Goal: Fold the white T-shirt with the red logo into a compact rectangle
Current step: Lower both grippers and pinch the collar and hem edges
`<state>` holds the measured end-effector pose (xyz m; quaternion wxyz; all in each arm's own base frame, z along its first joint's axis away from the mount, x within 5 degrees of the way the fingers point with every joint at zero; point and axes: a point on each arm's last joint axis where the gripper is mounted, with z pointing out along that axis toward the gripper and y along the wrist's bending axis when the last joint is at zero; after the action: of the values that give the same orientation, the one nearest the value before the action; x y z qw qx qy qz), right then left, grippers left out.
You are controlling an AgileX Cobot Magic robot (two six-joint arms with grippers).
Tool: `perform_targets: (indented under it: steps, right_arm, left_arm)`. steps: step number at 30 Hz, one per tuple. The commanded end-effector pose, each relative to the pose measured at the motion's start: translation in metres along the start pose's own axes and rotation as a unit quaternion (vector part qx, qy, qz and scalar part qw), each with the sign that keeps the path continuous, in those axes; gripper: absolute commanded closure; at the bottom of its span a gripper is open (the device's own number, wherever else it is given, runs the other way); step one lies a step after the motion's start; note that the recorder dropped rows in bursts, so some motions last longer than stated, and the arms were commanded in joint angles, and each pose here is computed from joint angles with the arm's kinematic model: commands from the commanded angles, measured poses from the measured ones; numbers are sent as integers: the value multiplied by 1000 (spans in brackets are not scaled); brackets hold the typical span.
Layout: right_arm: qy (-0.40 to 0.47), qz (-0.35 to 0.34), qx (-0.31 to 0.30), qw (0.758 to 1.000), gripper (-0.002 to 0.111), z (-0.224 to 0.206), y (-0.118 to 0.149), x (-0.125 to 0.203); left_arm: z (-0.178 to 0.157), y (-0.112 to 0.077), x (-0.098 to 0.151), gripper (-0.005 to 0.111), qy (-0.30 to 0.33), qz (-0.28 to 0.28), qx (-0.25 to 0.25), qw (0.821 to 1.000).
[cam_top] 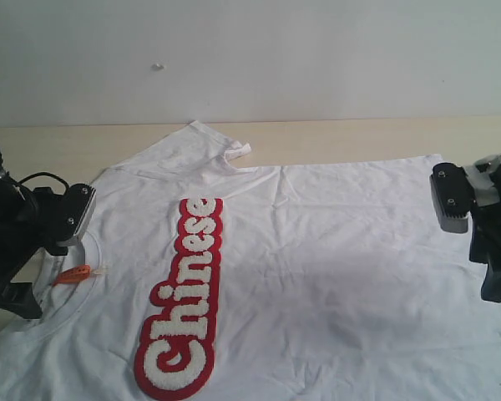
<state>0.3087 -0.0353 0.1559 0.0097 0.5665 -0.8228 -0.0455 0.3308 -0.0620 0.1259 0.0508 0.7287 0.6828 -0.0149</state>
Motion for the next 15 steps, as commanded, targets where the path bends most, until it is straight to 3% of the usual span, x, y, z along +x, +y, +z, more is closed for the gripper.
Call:
perform_targets:
  steps: [1,10,15]
  right_arm:
    - [13,-2,-20,1000,51,17,-6,3]
    - [7,21,-32,999,51,-11,-32,15]
    - [6,24,12,1000,51,-22,-48,36]
  left_arm:
    - [1,0,5,19,-5,-12,0,1000]
    - [1,0,20,19,-22,-55,8,998]
    - [11,0,21,19,-21,-50,22,998]
